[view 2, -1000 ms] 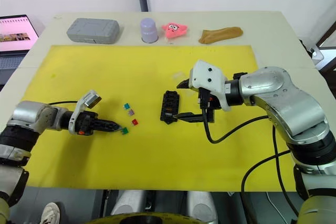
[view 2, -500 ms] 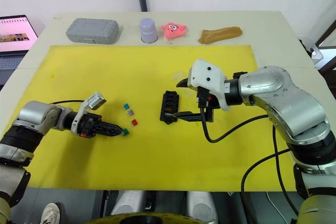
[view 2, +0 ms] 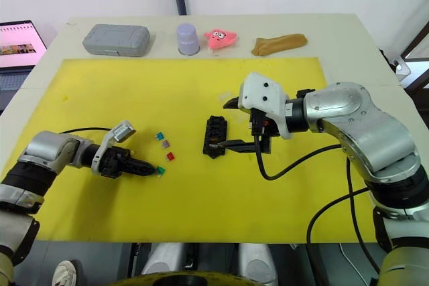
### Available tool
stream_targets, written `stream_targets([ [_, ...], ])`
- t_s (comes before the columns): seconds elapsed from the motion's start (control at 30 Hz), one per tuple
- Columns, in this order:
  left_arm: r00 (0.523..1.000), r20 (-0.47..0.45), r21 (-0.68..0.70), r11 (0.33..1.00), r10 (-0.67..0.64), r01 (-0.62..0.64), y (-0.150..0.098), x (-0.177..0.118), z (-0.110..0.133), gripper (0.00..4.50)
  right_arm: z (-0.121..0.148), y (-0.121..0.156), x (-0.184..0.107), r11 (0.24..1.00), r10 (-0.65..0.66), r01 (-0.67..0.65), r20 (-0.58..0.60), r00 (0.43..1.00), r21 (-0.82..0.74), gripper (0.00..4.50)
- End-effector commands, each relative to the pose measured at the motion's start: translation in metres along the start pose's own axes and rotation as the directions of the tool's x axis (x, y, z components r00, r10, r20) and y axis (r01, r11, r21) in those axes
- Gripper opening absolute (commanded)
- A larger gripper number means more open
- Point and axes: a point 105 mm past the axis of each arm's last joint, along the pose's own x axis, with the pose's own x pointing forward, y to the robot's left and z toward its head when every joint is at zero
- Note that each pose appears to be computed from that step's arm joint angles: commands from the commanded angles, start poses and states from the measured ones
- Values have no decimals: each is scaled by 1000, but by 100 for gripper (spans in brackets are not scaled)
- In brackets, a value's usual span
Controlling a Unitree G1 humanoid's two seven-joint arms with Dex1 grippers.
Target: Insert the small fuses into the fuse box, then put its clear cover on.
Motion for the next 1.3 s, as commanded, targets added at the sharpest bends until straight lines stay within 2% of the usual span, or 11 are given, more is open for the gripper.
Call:
stream_targets([
  [0.03,999,-15,-28,998,50,-50,9,-2,-10,20,10,-4,-2,999,-19,20,20,1000,-38,450],
  [0.33,998,-8,44,997,59,-58,5,-3,-5,20,6,-2,-2,1000,-14,14,8,1000,11,450],
  [0.57,999,36,286,957,38,-47,-30,-8,19,20,6,0,-5,990,-8,5,15,1000,141,450],
  [0.87,996,76,428,900,53,-80,-60,-15,34,20,5,6,-2,987,24,-28,22,999,160,450],
  [1.03,993,54,425,897,106,-119,-47,-14,28,20,6,6,1,988,34,-37,25,999,150,450],
  [1.27,993,59,326,938,102,-116,-26,-14,25,20,7,7,3,989,38,-42,31,999,141,450],
  [1.3,993,59,309,944,104,-117,-22,-13,24,73,7,7,3,989,38,-41,30,999,140,450],
])
